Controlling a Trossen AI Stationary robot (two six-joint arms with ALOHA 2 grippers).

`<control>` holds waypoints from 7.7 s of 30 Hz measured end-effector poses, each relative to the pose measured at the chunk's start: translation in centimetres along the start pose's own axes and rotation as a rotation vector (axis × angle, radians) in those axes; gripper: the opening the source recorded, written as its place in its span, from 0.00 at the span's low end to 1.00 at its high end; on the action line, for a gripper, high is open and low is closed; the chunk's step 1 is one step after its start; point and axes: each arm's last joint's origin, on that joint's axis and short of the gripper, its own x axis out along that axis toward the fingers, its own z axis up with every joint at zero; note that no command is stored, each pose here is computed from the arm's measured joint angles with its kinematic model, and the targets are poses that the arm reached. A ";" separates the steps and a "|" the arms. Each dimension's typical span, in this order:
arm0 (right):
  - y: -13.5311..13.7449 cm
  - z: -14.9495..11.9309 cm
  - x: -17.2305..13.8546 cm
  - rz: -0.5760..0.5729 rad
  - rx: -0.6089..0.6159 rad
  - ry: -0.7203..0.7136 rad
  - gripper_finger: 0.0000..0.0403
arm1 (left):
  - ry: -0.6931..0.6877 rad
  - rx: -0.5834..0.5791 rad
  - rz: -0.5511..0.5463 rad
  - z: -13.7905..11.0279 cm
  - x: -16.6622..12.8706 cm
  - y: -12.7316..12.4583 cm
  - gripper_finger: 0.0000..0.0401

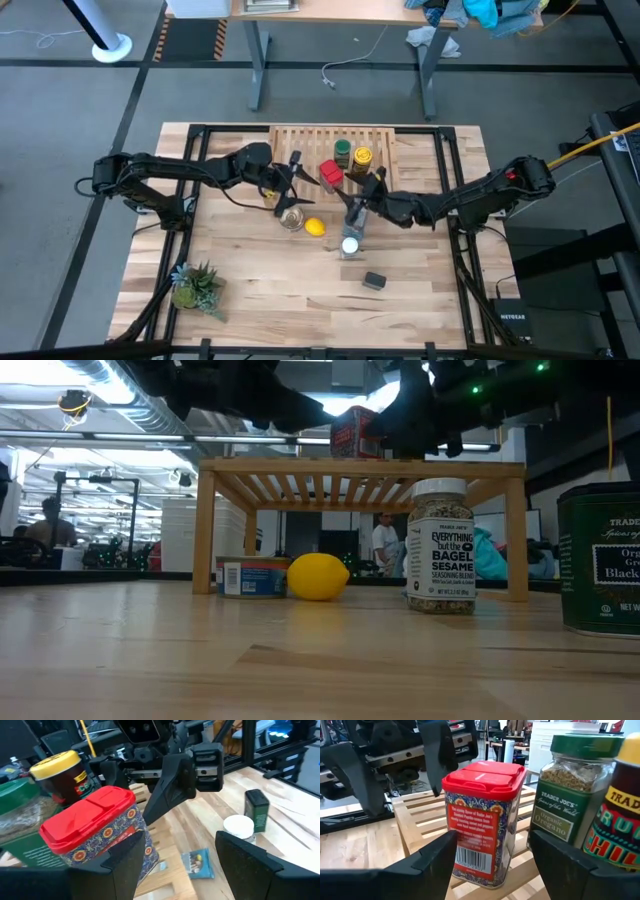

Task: Shelf spices
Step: Remove the red seasoning can from the shelf

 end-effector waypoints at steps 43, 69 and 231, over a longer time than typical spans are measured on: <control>0.3 -0.2 0.0 0.074 0.018 0.012 0.64 | 0.039 -0.032 0.064 -2.9 2.4 1.2 0.59; -0.2 -1.1 0.1 -0.068 -0.034 0.066 0.64 | 0.022 -0.014 0.027 -1.5 2.7 -0.6 0.59; 4.7 1.1 -6.7 -0.310 -0.317 -0.071 0.64 | 0.279 -0.111 0.649 1.6 -3.7 -0.3 0.59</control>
